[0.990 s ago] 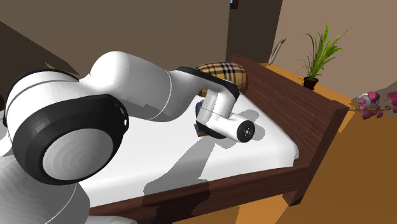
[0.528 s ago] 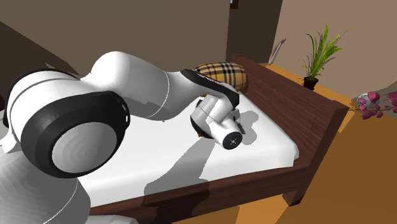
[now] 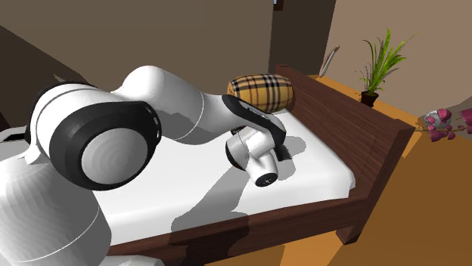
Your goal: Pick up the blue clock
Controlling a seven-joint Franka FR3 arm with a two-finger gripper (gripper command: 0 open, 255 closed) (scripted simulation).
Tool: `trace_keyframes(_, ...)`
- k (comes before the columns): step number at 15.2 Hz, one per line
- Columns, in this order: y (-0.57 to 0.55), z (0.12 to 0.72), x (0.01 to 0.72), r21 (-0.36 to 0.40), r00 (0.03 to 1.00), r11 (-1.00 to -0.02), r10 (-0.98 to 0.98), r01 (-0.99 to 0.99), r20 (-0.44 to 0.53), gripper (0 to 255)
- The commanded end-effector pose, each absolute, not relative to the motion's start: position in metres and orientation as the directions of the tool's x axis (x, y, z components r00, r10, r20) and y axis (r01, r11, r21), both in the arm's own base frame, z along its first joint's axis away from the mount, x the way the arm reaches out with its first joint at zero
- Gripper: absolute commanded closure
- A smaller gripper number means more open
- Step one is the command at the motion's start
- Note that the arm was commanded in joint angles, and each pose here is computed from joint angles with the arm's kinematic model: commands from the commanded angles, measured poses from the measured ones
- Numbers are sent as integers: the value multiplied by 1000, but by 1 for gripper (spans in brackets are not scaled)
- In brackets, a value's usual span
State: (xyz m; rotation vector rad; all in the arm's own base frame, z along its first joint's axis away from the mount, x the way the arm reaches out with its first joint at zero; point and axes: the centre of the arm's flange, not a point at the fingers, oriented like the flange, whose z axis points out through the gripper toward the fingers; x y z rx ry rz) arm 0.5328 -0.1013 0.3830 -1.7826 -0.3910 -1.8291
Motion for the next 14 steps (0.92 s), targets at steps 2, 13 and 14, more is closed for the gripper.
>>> trace_keyframes(2,-102,368,533,-163,26,-807,-180,568,983,0)
trace_keyframes(13,-101,367,532,-163,26,-807,-179,568,983,255)
trace_keyframes(14,-102,365,533,-163,26,-807,-180,568,983,255)
